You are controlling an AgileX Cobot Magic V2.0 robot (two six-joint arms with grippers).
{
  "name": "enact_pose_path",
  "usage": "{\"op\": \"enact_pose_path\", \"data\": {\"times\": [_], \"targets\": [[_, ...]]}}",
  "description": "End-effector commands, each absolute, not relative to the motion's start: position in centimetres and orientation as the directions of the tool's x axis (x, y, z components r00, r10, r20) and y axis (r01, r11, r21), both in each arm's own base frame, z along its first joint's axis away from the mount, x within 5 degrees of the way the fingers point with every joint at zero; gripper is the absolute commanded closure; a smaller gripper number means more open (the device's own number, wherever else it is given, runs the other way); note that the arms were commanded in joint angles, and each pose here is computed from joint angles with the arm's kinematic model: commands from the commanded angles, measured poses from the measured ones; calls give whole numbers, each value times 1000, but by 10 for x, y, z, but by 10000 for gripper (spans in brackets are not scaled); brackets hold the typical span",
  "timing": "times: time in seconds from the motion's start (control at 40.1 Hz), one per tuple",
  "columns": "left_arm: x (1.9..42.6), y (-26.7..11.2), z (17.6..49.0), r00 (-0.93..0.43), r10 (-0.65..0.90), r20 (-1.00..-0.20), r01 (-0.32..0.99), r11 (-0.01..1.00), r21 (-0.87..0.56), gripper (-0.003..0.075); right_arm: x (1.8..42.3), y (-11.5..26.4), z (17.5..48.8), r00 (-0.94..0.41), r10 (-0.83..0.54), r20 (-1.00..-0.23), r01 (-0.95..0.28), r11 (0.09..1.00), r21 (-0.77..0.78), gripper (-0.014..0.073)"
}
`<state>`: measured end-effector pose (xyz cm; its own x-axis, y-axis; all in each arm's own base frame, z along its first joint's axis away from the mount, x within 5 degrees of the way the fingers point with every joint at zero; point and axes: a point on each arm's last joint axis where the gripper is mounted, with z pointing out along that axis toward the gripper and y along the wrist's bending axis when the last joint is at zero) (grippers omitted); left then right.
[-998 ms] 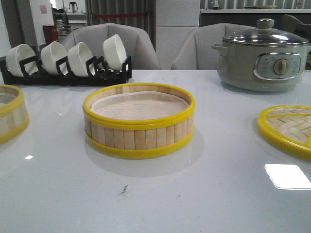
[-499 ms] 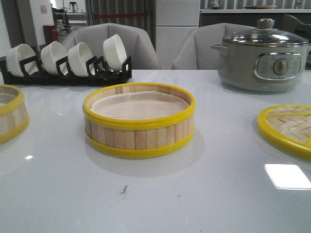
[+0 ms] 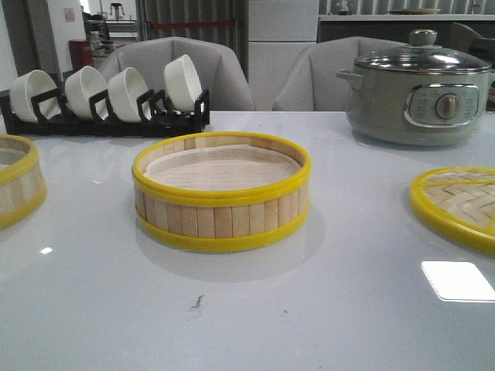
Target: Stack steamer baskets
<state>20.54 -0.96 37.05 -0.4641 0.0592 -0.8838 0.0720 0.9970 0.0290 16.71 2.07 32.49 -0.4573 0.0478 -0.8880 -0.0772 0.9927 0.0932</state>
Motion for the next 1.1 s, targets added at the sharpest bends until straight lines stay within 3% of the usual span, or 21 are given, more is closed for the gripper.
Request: {"op": "enact_pose_path", "data": {"times": [0.0,0.125,0.674,1.073], "targets": [[218,-13,380,-392,17,-920,74,997,-13,97,170,21,344,-355,43,-934,-91,993,80,287],[242,-17,367,-441,-32,-897,74,995,-72,101,170,21,344,-355,43,-934,-91,993,80,287],[352,-49,299,-651,73,-756,160,986,-43,133,169,21,344,-357,43,-933,-91,993,80,287],[381,-53,244,-752,89,-654,155,987,-43,133,169,21,343,-371,41,-928,-90,993,80,287]]}}
